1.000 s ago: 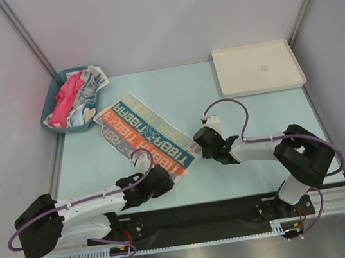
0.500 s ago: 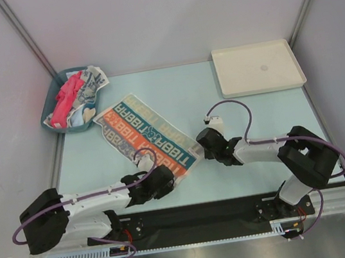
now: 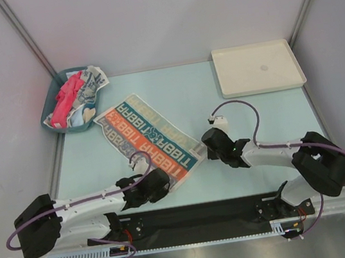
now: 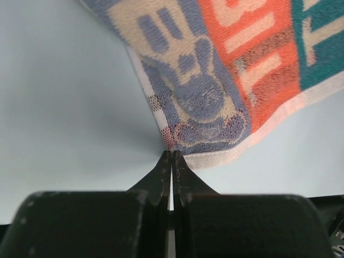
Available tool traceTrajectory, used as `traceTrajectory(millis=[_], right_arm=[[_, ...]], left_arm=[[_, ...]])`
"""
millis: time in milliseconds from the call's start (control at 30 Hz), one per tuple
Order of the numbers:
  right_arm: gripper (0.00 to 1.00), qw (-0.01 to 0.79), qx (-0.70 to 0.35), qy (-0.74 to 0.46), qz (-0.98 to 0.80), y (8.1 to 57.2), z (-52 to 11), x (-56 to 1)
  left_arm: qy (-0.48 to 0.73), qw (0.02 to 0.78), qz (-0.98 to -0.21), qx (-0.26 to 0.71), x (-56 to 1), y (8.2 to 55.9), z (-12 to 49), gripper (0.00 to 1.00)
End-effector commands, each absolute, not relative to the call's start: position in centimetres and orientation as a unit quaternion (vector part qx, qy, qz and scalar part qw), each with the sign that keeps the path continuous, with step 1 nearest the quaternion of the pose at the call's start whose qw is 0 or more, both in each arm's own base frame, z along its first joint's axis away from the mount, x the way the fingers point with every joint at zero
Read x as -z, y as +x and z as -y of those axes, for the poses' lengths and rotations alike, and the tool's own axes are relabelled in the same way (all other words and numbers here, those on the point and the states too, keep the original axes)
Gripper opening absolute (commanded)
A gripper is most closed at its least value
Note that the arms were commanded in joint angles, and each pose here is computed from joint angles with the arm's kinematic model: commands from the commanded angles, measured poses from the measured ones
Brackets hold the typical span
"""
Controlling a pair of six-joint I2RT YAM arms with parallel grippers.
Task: Fold and stack the towels
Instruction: Flatten out the crumpled towel
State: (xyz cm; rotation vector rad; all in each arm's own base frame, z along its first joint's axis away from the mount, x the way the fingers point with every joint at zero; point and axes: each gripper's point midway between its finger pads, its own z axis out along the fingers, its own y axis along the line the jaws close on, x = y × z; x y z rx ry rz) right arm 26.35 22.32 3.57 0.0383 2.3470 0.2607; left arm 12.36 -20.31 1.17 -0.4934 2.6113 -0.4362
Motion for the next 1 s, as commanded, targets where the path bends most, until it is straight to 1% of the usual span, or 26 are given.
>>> traceTrajectory(millis=[0, 100, 200, 267, 333, 367, 467, 567, 633, 667, 700, 733, 767, 833, 867, 933, 967], right_arm=[[0.00, 0.394, -0.113, 0.040, -0.911, 26.0, -21.4, -4.9], [0.00, 0.402, -0.120, 0.050, -0.906, 25.3, -20.5, -6.2], [0.00, 0.422, -0.138, 0.053, -0.895, 25.0, -20.2, -8.6], [0.00, 0.436, -0.152, 0.048, -0.886, 24.9, -20.3, -10.4], [0.00, 0.461, -0.178, 0.050, -0.868, 25.0, -20.5, -13.5], [0.00, 0.470, -0.184, 0.040, -0.863, 24.8, -20.6, -14.4], [0.00, 0.502, -0.205, 0.041, -0.839, 25.0, -20.5, -18.1], [0.00, 0.503, -0.195, 0.035, -0.841, 25.2, -20.5, -18.6], [0.00, 0.495, -0.185, 0.035, -0.848, 25.1, -20.6, -17.7], [0.00, 0.491, -0.184, 0.036, -0.851, 25.1, -20.7, -17.3], [0.00, 0.487, -0.181, 0.035, -0.854, 24.8, -20.7, -16.6], [0.00, 0.484, -0.180, 0.041, -0.855, 24.6, -20.7, -16.0], [0.00, 0.483, -0.173, 0.047, -0.857, 24.6, -20.4, -15.4], [0.00, 0.472, -0.160, 0.053, -0.866, 24.2, -19.9, -13.8], [0.00, 0.470, -0.150, 0.057, -0.868, 24.2, -19.6, -13.2], [0.00, 0.460, -0.133, 0.059, -0.876, 23.7, -18.8, -11.6], [0.00, 0.457, -0.128, 0.060, -0.878, 23.6, -18.6, -11.1]], left_arm=[[-0.142, 0.181, -0.973, 0.032, 1.7, 8.7, 13.8, 0.00], [-0.128, 0.195, -0.972, 0.036, 0.6, 9.2, 13.9, 0.00], [-0.111, 0.230, -0.966, 0.038, -1.6, 10.6, 14.1, 0.00], [-0.093, 0.266, -0.958, 0.048, -4.3, 12.1, 14.6, 0.00], [-0.088, 0.298, -0.948, 0.074, -7.2, 13.4, 15.7, 0.00], [-0.079, 0.321, -0.941, 0.071, -8.6, 14.1, 15.4, 0.00], [-0.050, 0.354, -0.928, 0.105, -12.3, 15.2, 16.9, 0.00], [-0.042, 0.346, -0.928, 0.133, -13.1, 15.1, 18.3, 0.00], [-0.042, 0.311, -0.939, 0.141, -11.2, 14.0, 19.0, 0.01], [-0.065, 0.299, -0.938, 0.164, -10.8, 13.7, 20.1, 0.05], [-0.066, 0.287, -0.941, 0.168, -9.9, 13.1, 20.6, 0.19], [-0.072, 0.270, -0.945, 0.169, -8.5, 12.3, 20.8, 0.21], [-0.099, 0.264, -0.940, 0.191, -8.4, 12.2, 21.9, 0.23], [-0.104, 0.252, -0.943, 0.191, -7.2, 11.2, 22.9, 0.33], [-0.127, 0.247, -0.940, 0.196, -7.2, 11.0, 23.6, 0.38], [-0.125, 0.246, -0.939, 0.205, -7.7, 10.4, 25.0, 0.43], [-0.138, 0.240, -0.941, 0.194, -7.0, 10.3, 25.3, 0.50]])
